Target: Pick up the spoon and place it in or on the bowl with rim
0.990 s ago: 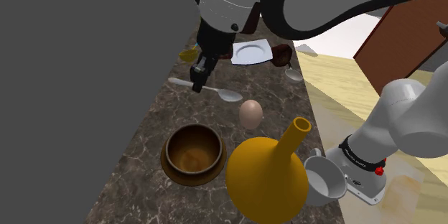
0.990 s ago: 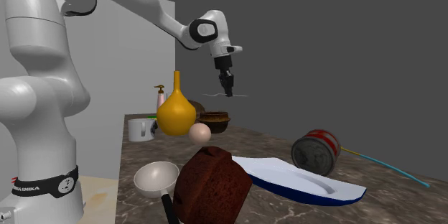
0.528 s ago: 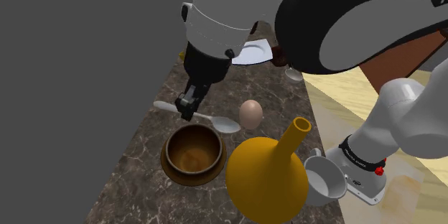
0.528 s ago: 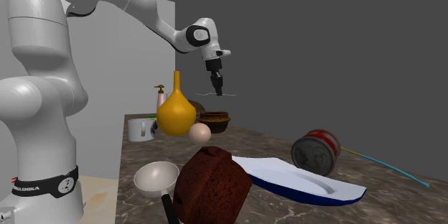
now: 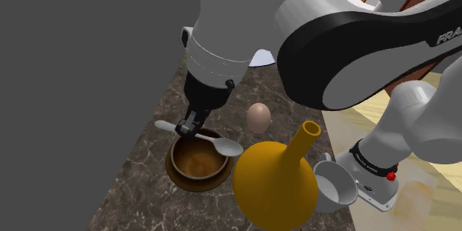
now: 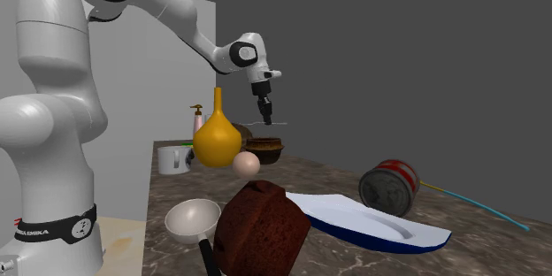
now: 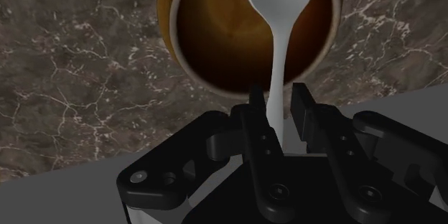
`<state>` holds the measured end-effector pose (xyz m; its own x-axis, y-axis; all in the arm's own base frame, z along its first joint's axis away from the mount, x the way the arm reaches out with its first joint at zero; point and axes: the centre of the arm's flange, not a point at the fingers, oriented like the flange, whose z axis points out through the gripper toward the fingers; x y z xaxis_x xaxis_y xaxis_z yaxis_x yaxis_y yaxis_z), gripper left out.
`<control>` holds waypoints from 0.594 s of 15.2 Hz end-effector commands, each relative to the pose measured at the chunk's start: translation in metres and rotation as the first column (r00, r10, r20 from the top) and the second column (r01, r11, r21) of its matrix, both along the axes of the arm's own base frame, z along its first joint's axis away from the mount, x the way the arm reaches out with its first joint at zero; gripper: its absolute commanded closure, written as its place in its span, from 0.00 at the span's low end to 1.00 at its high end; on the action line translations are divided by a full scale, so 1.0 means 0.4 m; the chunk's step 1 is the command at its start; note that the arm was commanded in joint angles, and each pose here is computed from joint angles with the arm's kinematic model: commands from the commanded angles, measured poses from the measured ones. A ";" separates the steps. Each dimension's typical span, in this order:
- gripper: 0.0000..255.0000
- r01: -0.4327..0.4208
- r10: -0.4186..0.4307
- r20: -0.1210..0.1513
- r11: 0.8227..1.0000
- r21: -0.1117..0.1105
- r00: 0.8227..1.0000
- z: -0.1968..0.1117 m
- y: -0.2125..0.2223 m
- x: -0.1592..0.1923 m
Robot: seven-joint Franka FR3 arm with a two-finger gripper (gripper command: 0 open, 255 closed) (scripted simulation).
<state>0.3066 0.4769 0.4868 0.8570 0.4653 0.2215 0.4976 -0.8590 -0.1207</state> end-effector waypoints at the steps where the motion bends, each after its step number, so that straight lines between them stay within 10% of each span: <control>1: 1.00 0.000 0.000 0.000 1.000 0.000 1.000 -0.027 0.003 -0.003; 9: 1.00 0.000 0.000 0.000 1.000 0.000 1.000 -0.129 0.003 -0.003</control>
<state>0.3054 0.4774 0.4404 0.8570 0.4650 0.2220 0.4974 -0.8590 -0.1209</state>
